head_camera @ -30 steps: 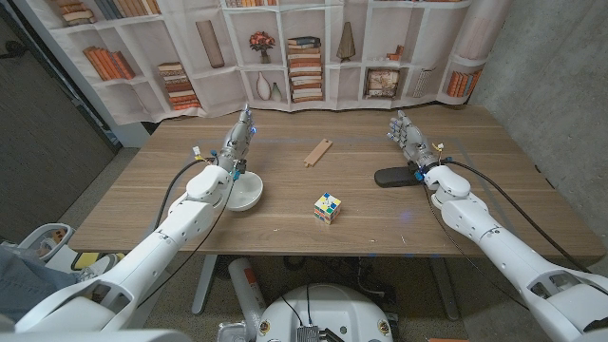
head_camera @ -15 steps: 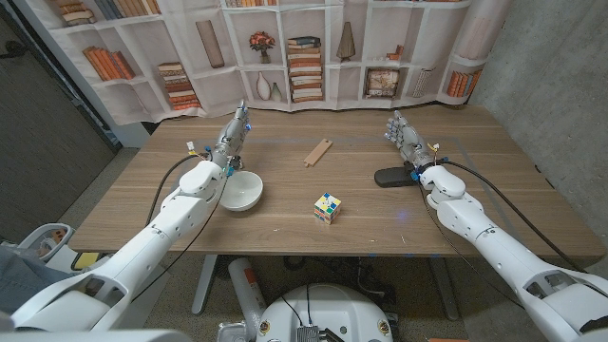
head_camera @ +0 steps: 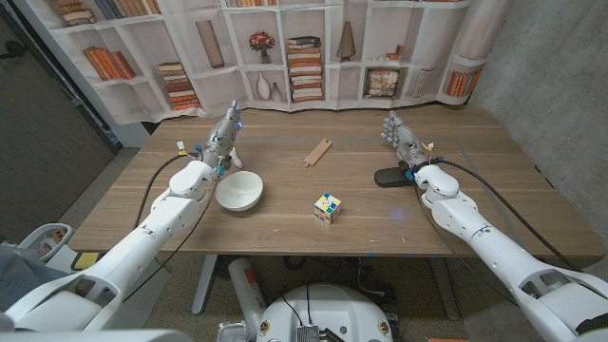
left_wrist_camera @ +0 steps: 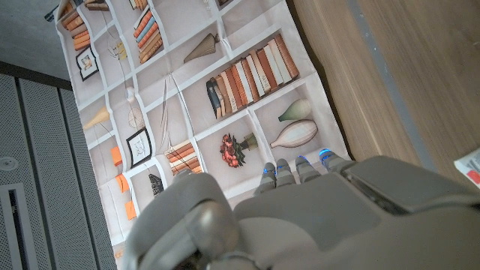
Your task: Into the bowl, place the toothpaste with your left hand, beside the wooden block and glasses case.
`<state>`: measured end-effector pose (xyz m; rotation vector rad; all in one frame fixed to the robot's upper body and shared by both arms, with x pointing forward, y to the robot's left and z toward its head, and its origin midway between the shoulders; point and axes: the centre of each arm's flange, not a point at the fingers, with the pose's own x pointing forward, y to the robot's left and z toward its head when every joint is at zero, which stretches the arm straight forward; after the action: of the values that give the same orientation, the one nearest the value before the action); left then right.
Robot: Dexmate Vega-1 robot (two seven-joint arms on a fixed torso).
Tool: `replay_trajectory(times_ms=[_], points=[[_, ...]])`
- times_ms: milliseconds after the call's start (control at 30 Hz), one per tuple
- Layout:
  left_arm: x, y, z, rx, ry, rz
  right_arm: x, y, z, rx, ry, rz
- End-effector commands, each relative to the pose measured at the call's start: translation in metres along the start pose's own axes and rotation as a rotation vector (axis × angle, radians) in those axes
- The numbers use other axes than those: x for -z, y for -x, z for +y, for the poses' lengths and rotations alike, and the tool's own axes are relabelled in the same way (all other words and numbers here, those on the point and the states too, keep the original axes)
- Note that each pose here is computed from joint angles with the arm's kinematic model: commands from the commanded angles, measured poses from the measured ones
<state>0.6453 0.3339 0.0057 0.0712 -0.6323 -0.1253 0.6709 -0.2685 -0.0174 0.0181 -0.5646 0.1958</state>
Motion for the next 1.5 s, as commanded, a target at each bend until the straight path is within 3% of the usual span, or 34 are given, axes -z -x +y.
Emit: replay_trajectory(times_ms=[33, 467, 833, 1100, 1500], points=[[-0.007, 0.007, 0.015, -0.008, -0.059, -0.011, -0.004, -0.007, 0.007, 0.001, 0.012, -0.009], [-0.009, 0.014, 0.017, 0.015, -0.111, -0.071, -0.012, -0.005, 0.002, 0.017, 0.01, -0.034], [-0.011, 0.021, 0.015, -0.003, -0.215, -0.07, -0.029, 0.007, -0.008, 0.038, 0.022, -0.079], [-0.004, 0.023, 0.018, -0.031, -0.242, -0.103, -0.04, 0.011, -0.01, 0.042, 0.036, -0.091], [0.005, 0.027, 0.029, -0.07, -0.328, -0.101, -0.051, 0.017, -0.012, 0.067, 0.04, -0.101]])
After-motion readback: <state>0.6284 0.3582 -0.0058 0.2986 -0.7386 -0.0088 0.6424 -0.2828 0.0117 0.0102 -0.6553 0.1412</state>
